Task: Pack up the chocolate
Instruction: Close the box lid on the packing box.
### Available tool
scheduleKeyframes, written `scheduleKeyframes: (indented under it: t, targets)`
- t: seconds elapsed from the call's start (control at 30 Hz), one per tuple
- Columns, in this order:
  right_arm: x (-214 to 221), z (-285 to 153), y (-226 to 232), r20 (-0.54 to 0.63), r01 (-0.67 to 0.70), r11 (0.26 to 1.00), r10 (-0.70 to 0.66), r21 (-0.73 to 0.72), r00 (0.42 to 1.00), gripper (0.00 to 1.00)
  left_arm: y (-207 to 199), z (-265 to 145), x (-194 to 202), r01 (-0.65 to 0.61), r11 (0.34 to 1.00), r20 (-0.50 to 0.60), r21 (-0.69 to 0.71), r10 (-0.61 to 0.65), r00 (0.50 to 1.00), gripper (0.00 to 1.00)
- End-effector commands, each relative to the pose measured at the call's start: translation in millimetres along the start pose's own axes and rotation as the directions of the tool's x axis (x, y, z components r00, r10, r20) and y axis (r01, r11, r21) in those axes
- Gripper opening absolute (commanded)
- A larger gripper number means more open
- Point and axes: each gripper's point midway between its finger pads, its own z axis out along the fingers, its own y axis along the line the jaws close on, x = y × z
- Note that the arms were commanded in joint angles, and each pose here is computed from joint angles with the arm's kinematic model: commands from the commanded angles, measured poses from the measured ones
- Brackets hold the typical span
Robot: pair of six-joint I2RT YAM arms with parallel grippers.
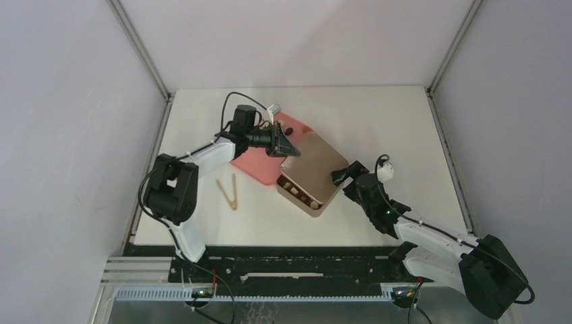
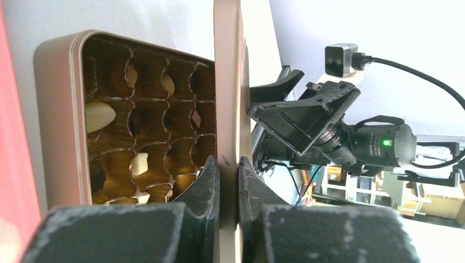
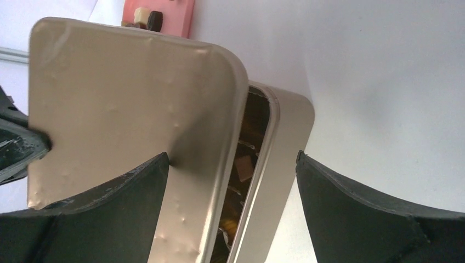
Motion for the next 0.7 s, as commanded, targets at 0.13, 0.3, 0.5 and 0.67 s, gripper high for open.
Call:
scheduleKeyframes:
  t: [0.13, 0.3, 0.5, 0.67]
  targets:
    - [-12.3, 2.0, 12.3, 0.036, -0.073, 0.996, 0.075, -0.059, 0.997, 0.94, -13.3, 7.2, 5.1, -0.031, 0.998, -0.026, 0.049, 0.033, 0.999, 0.0]
    - [-6.1, 5.4, 12.8, 0.009, -0.082, 0.995, 0.083, -0.063, 0.997, 0.94, 4.2, 14.2, 14.5, -0.008, 1.0, -0.07, -0.009, 0.007, 0.998, 0.0]
    - [3.9, 8.3, 9.2, -0.029, -0.104, 0.993, 0.103, -0.05, 0.994, 0.94, 19.1, 14.4, 15.2, -0.015, 0.996, -0.084, -0.085, 0.008, 0.996, 0.0]
    - [15.3, 9.3, 7.2, -0.077, -0.125, 0.991, 0.121, -0.041, 0.99, 0.93, 28.1, 10.2, 10.1, -0.022, 0.991, -0.077, -0.131, 0.012, 0.997, 0.01]
